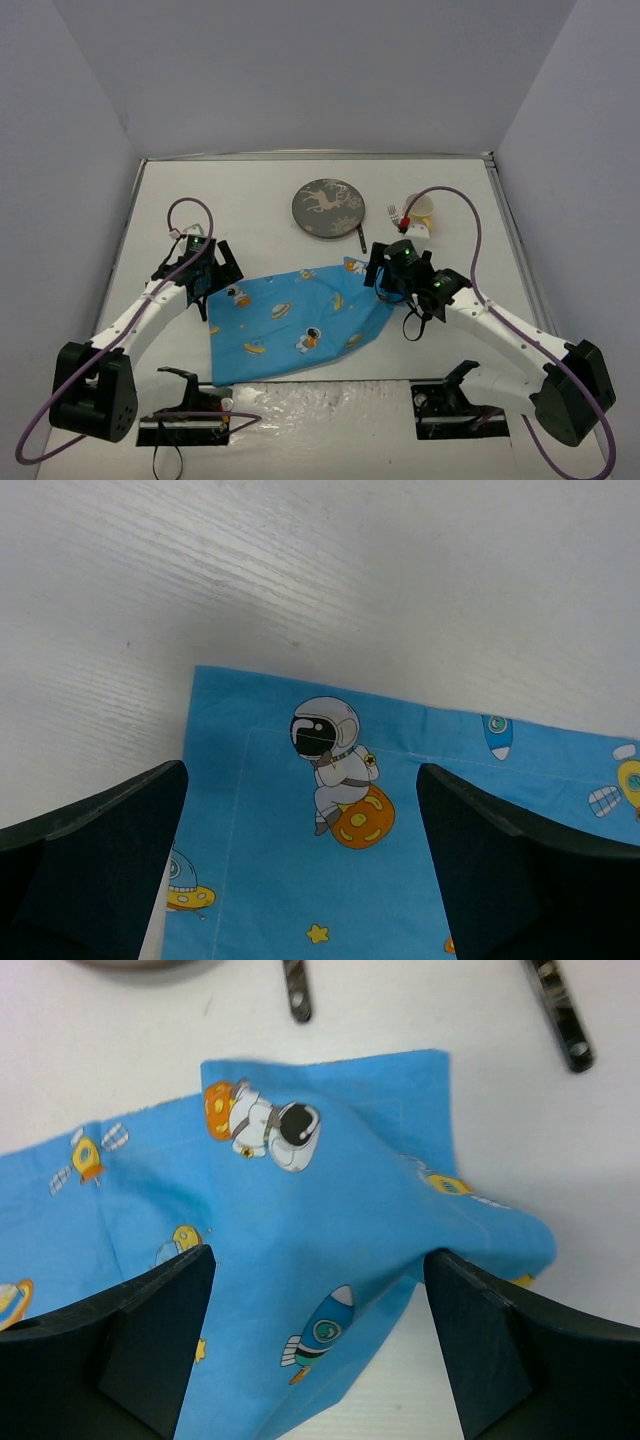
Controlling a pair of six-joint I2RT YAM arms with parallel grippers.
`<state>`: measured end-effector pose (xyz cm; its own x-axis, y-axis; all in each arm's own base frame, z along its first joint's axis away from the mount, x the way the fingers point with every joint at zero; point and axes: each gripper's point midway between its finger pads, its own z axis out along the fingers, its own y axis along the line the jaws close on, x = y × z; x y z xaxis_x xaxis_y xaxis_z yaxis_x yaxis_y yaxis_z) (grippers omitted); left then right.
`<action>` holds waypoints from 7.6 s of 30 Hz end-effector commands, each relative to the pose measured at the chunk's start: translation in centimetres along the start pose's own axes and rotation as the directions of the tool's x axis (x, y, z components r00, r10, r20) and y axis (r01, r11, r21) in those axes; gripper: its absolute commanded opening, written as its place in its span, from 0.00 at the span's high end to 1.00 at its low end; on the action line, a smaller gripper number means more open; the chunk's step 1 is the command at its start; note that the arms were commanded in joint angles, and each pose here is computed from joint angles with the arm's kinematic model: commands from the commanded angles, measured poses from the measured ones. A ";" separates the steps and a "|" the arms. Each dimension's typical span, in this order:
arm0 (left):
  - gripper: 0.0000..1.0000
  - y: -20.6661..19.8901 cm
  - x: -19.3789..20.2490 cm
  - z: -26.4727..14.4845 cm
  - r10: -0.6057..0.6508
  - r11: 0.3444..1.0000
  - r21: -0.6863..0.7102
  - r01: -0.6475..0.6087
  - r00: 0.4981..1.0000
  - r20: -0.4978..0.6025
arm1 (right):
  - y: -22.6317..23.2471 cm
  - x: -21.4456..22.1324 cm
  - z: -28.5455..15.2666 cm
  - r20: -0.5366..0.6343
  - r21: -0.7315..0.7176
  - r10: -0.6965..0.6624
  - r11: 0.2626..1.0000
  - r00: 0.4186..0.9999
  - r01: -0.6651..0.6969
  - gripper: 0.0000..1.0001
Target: Set the dinner table for one person
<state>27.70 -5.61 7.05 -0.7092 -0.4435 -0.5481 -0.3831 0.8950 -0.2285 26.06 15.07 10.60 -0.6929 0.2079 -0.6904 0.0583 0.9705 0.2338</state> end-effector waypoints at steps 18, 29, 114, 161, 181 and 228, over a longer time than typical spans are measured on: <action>0.14 1.6 0.6 5.1 -0.026 0.992 -0.125 0.030 0.999 0.033 | -1.5 -4.3 1.1 0.061 -0.072 -0.014 0.997 0.998 0.018 0.18; 0.29 2.1 1.9 5.3 -0.027 0.989 -0.148 0.023 0.999 -0.023 | -1.9 -3.8 1.6 0.048 -0.061 -0.014 0.998 0.999 0.017 0.18; 1.00 1.5 -0.2 -1.1 0.080 0.985 -0.150 -0.080 0.997 -0.007 | -5.5 0.0 14.7 -0.209 0.189 -0.103 0.971 0.973 0.143 0.42; 1.00 5.8 -21.5 -40.4 0.149 0.988 -0.142 -0.052 0.510 0.847 | 17.1 -20.2 -19.8 0.490 -0.471 -0.047 0.826 0.871 0.310 1.00; 1.00 7.6 -22.4 -11.8 0.222 0.886 -0.459 0.059 0.816 0.533 | 17.3 -8.4 7.6 0.085 -0.218 -0.200 0.952 0.976 0.214 1.00; 1.00 11.0 -22.1 -39.7 0.150 0.930 -0.296 0.220 0.506 0.850 | 18.8 -15.0 -20.1 0.514 -0.636 -0.020 0.662 0.858 0.397 1.00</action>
<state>17.14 11.44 46.47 0.0615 -0.0971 -0.9934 -0.6532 0.7486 -0.1137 24.82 27.35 35.67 -0.2569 0.1683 -0.9517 -0.6153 0.7309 0.2953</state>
